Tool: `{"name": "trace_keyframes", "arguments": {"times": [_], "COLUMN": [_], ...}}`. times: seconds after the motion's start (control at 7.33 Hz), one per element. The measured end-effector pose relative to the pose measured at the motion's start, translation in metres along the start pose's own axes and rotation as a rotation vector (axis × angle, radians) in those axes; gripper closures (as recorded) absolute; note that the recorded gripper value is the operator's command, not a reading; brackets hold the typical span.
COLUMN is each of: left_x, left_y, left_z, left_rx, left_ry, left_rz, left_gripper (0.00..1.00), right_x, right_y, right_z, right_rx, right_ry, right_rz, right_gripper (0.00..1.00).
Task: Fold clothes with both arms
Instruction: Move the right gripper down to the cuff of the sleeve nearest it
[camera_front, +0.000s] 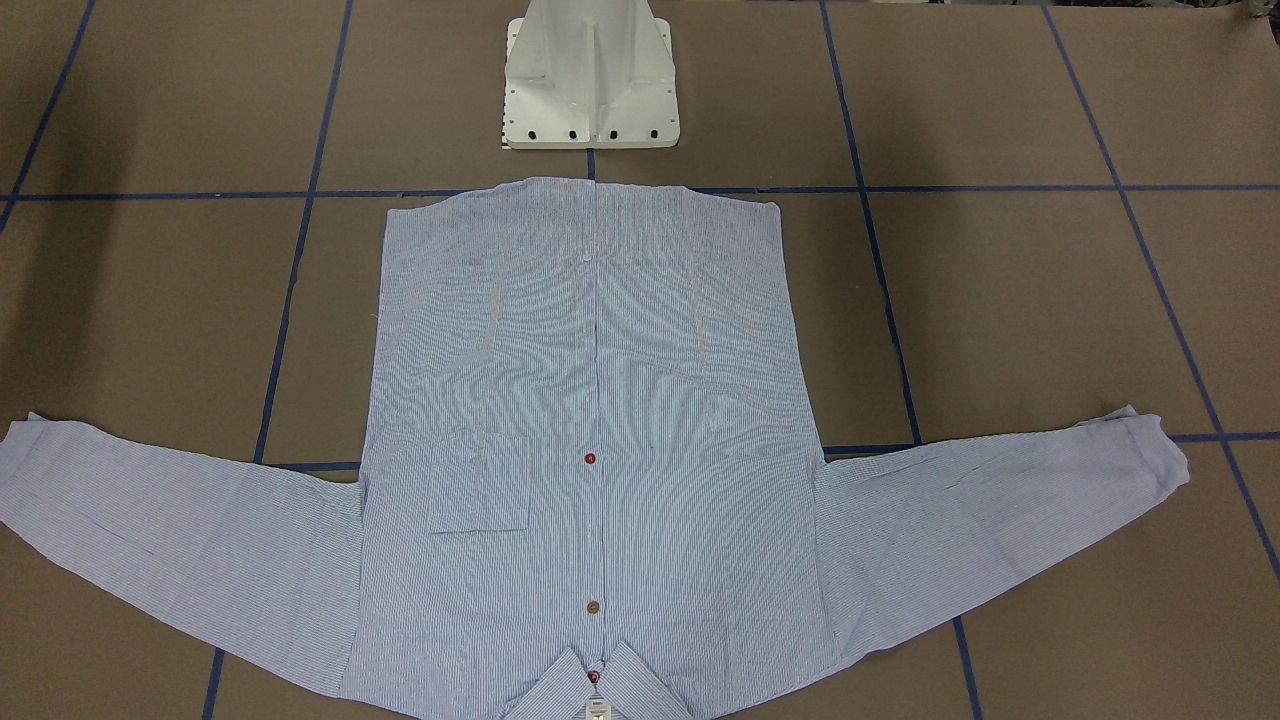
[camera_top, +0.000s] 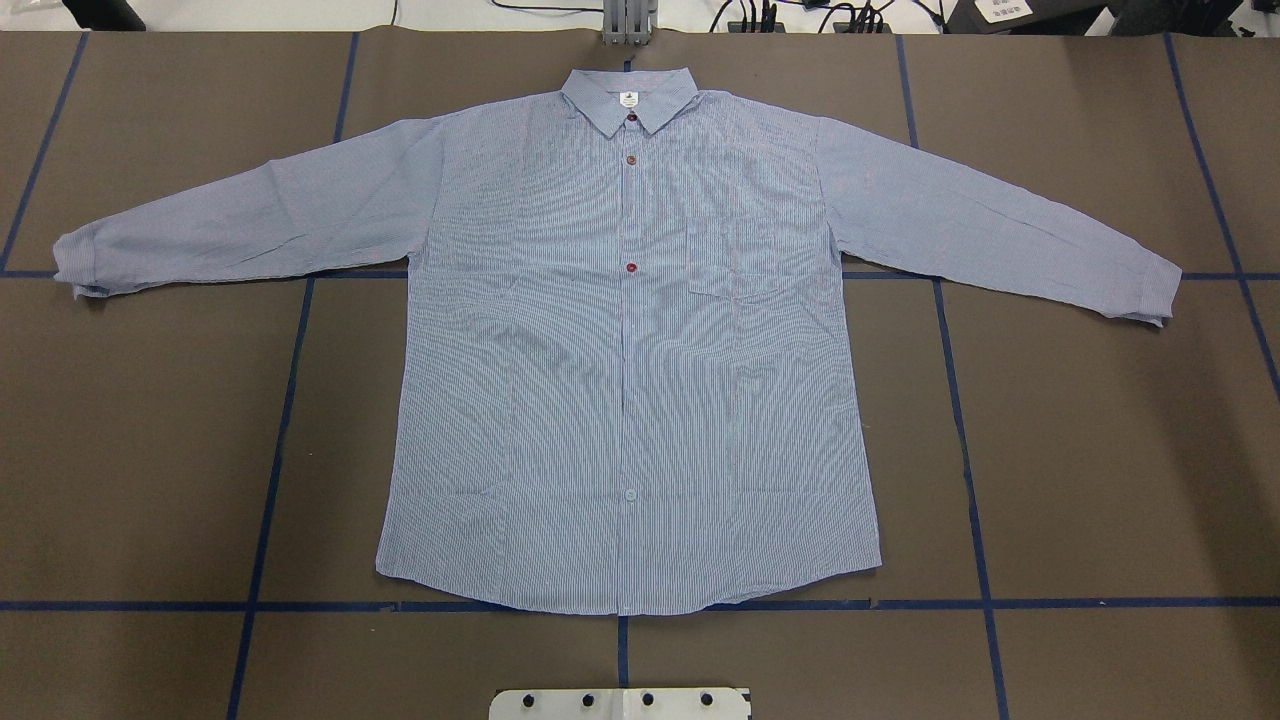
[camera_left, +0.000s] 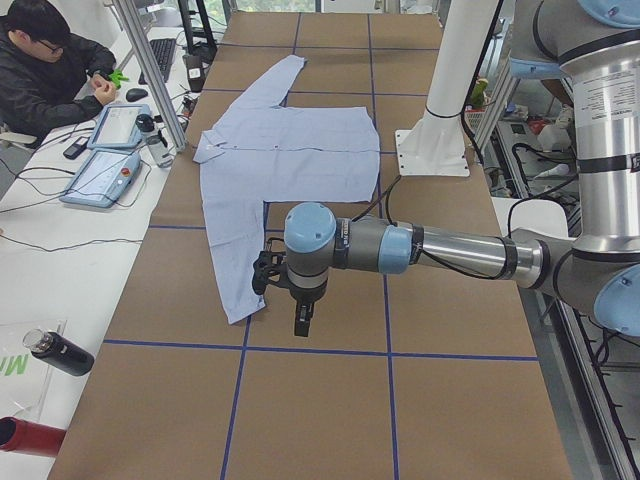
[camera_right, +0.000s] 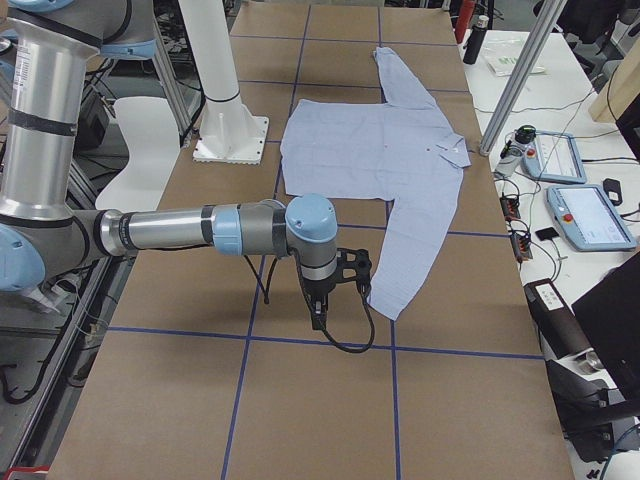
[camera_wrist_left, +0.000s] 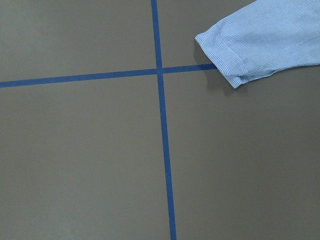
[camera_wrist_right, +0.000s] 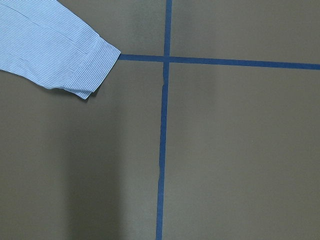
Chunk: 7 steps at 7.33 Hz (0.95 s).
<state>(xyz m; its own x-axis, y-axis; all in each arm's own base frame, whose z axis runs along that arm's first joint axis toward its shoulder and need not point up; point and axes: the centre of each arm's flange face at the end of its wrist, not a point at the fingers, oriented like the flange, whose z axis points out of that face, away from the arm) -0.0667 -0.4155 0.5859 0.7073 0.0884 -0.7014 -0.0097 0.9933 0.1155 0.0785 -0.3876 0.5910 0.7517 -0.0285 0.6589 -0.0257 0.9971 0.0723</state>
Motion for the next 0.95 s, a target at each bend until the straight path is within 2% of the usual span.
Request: {"name": "trace_keyframes", "arguments": {"times": [0.55, 0.82, 0.95], "left_x": [0.005, 0.006, 0.008], "left_y": [-0.003, -0.011, -0.013], "left_z": [-0.006, -0.017, -0.021], "left_rx": [0.013, 0.035, 0.045], "left_ry": [-0.018, -0.111, -0.138], "left_rz": [0.017, 0.040, 0.049], "left_gripper": [0.00, 0.00, 0.00], "right_x": [-0.002, -0.009, -0.016], "right_y": [-0.001, -0.010, -0.018], "right_z": [0.000, -0.003, -0.006], "right_rx": [0.001, 0.010, 0.016], "right_ry": [-0.007, -0.023, -0.027], "right_rz": [-0.001, -0.006, 0.000], "right_gripper": [0.00, 0.00, 0.00]}}
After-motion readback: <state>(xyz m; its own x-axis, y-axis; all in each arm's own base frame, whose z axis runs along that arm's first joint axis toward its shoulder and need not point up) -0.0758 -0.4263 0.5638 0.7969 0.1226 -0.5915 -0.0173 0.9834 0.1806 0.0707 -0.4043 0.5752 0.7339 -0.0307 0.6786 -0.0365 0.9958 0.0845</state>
